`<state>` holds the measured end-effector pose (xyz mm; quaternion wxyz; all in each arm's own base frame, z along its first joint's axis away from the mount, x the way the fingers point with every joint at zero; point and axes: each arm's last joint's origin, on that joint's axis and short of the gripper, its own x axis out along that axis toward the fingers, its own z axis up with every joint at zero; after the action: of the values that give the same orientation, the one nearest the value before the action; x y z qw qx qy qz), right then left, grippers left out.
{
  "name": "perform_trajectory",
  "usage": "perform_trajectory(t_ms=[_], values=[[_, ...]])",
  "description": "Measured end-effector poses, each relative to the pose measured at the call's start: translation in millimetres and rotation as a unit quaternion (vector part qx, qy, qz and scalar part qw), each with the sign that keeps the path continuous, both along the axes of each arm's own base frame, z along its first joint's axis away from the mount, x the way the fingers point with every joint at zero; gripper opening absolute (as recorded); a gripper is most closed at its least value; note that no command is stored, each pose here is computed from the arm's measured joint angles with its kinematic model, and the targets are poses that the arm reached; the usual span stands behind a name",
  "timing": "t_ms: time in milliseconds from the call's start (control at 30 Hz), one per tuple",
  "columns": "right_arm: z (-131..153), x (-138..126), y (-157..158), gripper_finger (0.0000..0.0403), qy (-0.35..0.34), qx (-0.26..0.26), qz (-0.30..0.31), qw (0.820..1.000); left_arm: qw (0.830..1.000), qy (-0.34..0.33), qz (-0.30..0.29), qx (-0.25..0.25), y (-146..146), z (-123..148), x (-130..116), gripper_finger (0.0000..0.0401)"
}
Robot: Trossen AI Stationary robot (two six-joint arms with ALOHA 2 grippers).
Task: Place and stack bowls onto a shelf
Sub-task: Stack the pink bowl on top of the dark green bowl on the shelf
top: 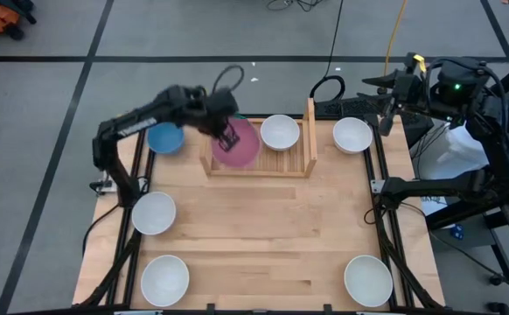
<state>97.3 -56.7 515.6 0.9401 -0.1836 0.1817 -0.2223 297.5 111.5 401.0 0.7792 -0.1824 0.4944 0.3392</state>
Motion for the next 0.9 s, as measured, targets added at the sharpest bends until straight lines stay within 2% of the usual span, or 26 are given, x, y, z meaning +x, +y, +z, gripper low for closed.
perform_trajectory(t_ms=[200, 400, 467, 567, 700, 900], values=[[-1, 4, -2, 0.0146, 0.005, 0.003, 0.0, 1.0, 0.999, -0.034, -0.008, 0.014, 65, 0, -15, 0.0003], [-3, 11, -6, 0.0146, 0.013, 0.008, 0.0, 1.0, 0.998, -0.067, 0.002, 0.011, 115, -7, -28, 0.0003], [-4, 13, -8, 0.0146, 0.016, 0.009, 0.0, 1.0, 0.998, -0.065, 0.0, 0.006, 125, -14, -26, 0.0003], [-5, 17, -10, 0.0146, 0.021, 0.012, -0.001, 1.0, 0.998, -0.051, -0.003, -0.027, 138, -29, -27, 0.0003], [-6, 22, -13, 0.0146, 0.026, 0.015, -0.001, 1.0, 0.997, -0.045, -0.026, -0.062, 152, -51, -17, 0.0003], [-7, 25, -15, 0.0146, 0.031, 0.016, 0.0, 0.999, 0.995, -0.008, -0.053, -0.088, 163, -86, 3, 0.0003]])
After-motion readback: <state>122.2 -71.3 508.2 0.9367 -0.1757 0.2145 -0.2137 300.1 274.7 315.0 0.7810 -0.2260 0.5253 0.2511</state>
